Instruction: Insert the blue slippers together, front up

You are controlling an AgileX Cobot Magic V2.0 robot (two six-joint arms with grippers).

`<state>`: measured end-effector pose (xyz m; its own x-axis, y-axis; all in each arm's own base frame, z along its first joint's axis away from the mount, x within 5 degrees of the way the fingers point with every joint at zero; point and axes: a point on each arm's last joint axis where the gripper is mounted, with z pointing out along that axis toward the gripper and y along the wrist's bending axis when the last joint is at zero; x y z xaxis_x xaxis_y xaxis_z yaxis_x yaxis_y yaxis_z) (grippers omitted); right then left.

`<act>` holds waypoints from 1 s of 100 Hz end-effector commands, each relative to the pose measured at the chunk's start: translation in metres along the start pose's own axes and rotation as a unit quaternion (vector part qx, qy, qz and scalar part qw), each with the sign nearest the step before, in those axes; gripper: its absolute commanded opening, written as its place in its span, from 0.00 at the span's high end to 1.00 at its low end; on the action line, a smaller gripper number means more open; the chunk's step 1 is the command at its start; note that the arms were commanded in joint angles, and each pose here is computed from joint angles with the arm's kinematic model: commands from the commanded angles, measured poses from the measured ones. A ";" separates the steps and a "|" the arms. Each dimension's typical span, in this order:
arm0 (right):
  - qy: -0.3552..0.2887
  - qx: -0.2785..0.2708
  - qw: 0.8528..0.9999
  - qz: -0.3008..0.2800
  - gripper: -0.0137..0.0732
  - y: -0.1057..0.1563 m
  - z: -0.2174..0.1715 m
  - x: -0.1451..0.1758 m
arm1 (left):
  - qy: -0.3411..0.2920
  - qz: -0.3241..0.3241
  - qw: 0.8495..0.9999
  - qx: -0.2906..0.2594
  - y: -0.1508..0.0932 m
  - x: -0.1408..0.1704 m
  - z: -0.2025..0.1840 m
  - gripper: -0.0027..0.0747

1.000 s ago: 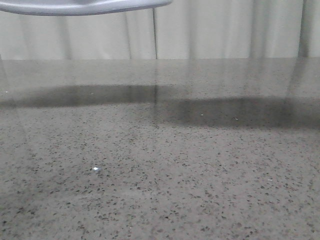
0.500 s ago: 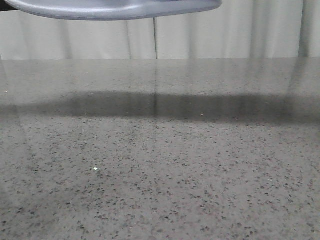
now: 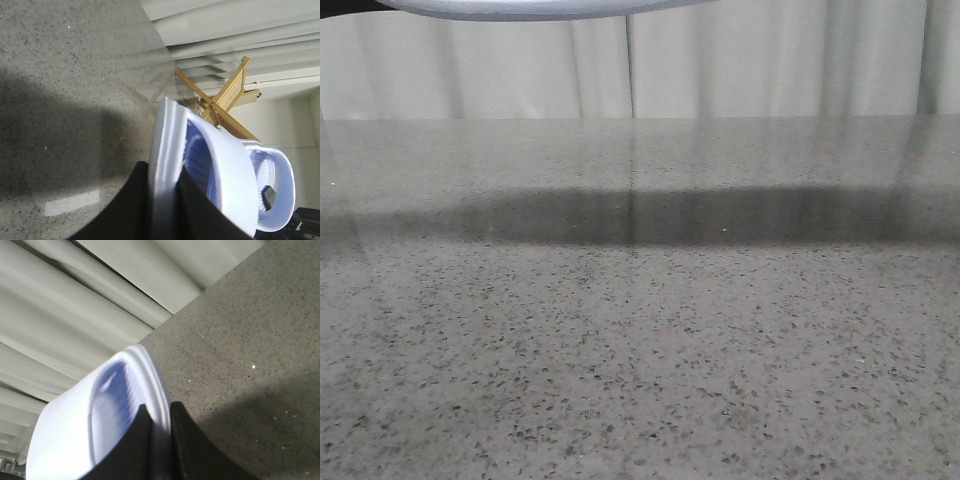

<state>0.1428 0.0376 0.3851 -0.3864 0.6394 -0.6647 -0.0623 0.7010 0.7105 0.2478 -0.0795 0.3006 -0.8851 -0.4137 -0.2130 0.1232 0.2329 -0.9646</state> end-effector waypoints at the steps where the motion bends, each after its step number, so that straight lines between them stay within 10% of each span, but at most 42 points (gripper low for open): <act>1: -0.044 -0.030 0.999 -0.001 0.96 0.012 -0.005 -0.013 | 0.006 -0.004 0.998 0.068 -0.024 0.003 -0.001 0.94; 100: 0.029 -0.063 0.997 0.015 0.97 0.013 0.029 -0.004 | 0.018 -0.014 0.994 0.109 -0.031 0.005 -0.002 0.94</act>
<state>0.1698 0.0536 0.3754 -0.4850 0.6071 -0.6294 -0.1292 0.6621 0.7382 0.2472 -0.0816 0.3039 -0.8879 -0.4178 -0.1924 0.1229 0.1877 -0.9745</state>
